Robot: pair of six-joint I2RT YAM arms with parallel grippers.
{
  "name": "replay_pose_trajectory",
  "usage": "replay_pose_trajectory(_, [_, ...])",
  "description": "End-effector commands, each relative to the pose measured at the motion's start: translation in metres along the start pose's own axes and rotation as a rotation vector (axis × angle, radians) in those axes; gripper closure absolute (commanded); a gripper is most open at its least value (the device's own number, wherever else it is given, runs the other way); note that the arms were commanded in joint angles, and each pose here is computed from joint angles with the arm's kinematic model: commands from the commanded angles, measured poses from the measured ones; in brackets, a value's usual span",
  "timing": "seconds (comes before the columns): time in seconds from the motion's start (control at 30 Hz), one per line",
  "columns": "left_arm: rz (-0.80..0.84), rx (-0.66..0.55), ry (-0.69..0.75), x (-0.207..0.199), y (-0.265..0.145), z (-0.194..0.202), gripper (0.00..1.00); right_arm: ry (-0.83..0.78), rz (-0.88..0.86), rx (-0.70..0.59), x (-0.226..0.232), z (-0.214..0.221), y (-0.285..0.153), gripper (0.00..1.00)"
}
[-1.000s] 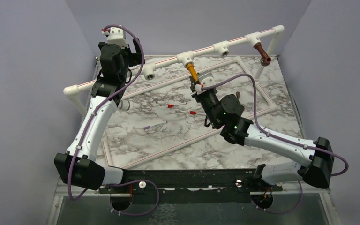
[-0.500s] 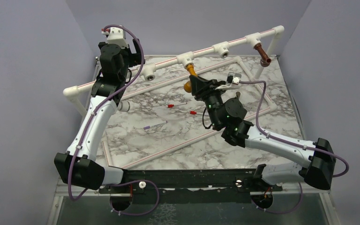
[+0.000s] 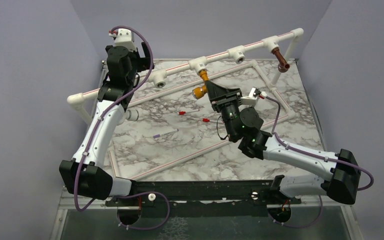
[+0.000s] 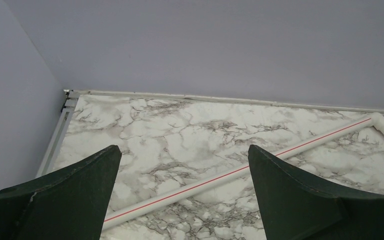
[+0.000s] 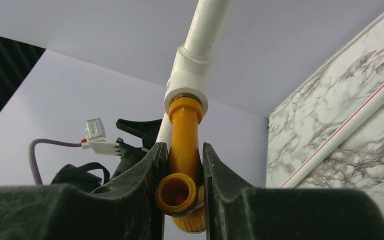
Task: Install the water faucets
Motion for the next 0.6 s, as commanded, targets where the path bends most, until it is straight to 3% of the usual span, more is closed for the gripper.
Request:
replay_pose_trajectory(0.0, [-0.037,0.243,0.031,0.014,0.003,0.063,0.01,0.223,-0.052,0.134,0.016,0.016,-0.017,1.0])
replay_pose_trajectory(0.1, [-0.035,0.244,0.03,0.014,0.002,0.063,0.01,0.199,-0.061,0.135,0.018,0.014,-0.018,0.99])
replay_pose_trajectory(0.17, [-0.033,0.245,0.03,0.014,0.003,0.063,0.01,0.164,-0.061,0.132,0.017,0.011,-0.019,0.93])
replay_pose_trajectory(0.23, [-0.033,0.244,0.028,0.014,0.003,0.063,0.01,0.118,-0.067,0.127,0.017,0.008,-0.021,0.76])
replay_pose_trajectory(0.33, [-0.03,0.245,0.023,0.015,0.003,0.063,0.01,0.076,-0.071,0.12,0.013,0.004,-0.025,0.42])
replay_pose_trajectory(0.4, [-0.03,0.248,0.021,0.015,0.004,0.064,0.01,0.044,-0.079,0.119,0.011,0.001,-0.028,0.27])
replay_pose_trajectory(0.57, [-0.029,0.25,0.017,0.016,0.004,0.064,0.01,-0.063,-0.08,0.124,0.008,-0.009,-0.035,0.14])
Point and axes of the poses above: each gripper's point midway between its finger pads, its own y axis out along the fingers, its own x axis along the line the jaws close on, z = x × y, the point moved 6 cm from there along -y, back along the fingers, and after that the axes turned 7 degrees about -y, right-handed, at the moved point
